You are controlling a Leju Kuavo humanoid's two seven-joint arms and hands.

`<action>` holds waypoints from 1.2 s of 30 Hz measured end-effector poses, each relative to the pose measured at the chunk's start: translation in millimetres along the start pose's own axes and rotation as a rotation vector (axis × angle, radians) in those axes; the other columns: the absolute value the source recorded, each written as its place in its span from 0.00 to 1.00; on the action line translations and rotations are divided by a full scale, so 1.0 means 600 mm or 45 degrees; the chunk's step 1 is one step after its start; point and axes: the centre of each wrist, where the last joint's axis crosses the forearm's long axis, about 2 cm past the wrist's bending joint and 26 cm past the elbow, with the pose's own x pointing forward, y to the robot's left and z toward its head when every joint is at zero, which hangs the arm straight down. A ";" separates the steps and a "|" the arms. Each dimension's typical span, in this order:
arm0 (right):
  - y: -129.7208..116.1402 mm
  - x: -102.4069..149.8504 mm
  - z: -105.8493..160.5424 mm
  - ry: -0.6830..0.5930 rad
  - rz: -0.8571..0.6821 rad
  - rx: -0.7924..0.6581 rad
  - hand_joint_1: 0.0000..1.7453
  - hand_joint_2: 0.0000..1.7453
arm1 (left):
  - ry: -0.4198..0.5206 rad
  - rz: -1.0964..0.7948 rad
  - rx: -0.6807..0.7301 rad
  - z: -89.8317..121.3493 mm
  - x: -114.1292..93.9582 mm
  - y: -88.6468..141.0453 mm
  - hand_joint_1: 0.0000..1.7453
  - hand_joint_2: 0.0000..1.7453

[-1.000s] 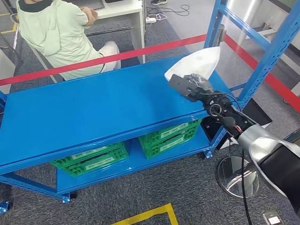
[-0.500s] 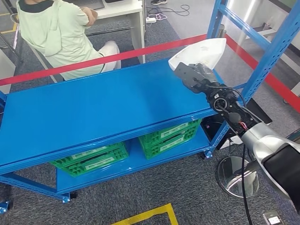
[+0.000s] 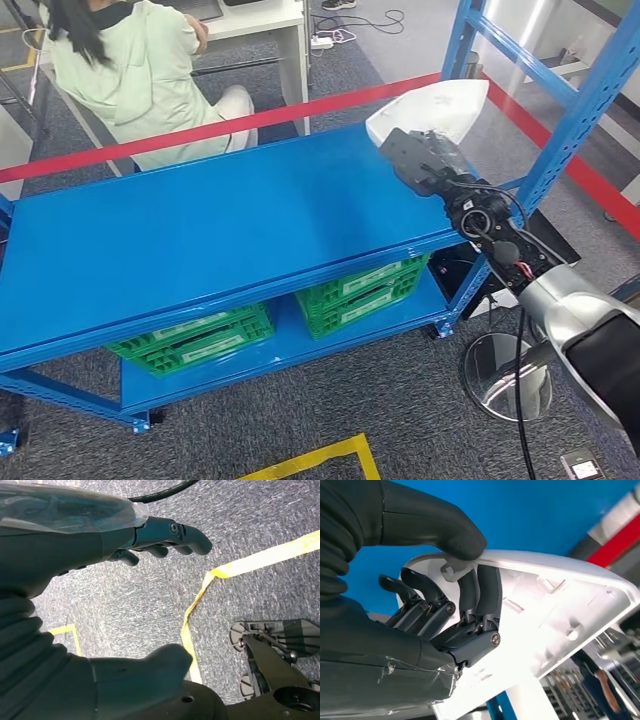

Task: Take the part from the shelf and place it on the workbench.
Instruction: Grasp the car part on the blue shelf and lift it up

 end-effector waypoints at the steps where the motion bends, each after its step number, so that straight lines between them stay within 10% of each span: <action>1: 0.000 0.001 0.001 -0.015 -0.011 -0.011 1.00 1.00 | 0.000 0.000 0.002 0.000 0.000 0.000 0.00 1.00; 36: 0.058 0.111 0.044 -0.549 -0.717 0.021 1.00 1.00 | 0.008 0.020 0.040 0.000 -0.001 0.001 0.00 1.00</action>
